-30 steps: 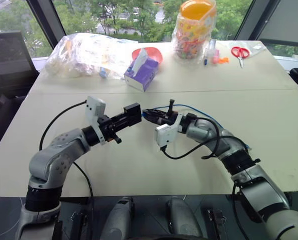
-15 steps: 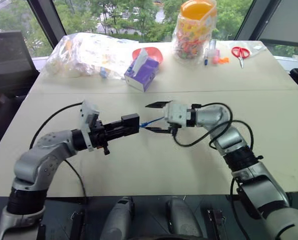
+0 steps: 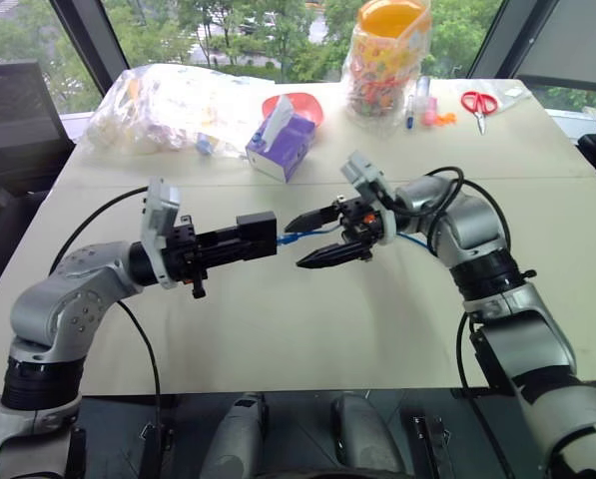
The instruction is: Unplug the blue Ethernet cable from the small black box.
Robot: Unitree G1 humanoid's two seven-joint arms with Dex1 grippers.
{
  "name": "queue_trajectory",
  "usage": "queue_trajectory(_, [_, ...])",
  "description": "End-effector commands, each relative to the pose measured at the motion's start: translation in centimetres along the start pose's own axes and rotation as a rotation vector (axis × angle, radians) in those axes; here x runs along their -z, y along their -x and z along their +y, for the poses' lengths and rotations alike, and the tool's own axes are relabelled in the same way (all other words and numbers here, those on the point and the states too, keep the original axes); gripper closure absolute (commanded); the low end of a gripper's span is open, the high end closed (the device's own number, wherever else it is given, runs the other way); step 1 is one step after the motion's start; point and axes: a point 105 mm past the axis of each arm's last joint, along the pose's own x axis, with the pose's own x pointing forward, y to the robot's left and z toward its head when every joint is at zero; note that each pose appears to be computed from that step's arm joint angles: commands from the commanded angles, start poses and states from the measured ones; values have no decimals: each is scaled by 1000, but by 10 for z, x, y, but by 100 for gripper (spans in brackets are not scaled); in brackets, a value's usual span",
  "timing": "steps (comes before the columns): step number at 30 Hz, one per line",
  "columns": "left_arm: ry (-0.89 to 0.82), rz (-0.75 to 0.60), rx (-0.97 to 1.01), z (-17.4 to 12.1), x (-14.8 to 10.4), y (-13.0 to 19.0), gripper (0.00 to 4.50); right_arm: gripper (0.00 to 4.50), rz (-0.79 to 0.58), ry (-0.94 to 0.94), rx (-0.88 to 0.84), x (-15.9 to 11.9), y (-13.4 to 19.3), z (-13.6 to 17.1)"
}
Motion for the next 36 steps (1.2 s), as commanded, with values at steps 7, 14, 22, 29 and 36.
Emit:
queue_trajectory(7, [-54, -43, 28, -6, -20, -3, 403, 88, -19, 8, -14, -13, -6, -7])
queue_trajectory(14, [-58, -34, 34, -8, -19, -4, 403, 221, -5, 6, -17, -11, -6, -9])
queue_trajectory(22, [-47, -20, 46, -12, -14, -3, 403, 412, 5, -3, -13, -10, -4, -10])
queue_trajectory(29, [-44, -12, 49, -14, -11, -3, 403, 358, 10, -28, -26, -9, -1, -8])
queue_trajectory(36, [-44, -25, 43, -13, -12, -3, 403, 287, -20, -46, -27, -14, 1, -8])
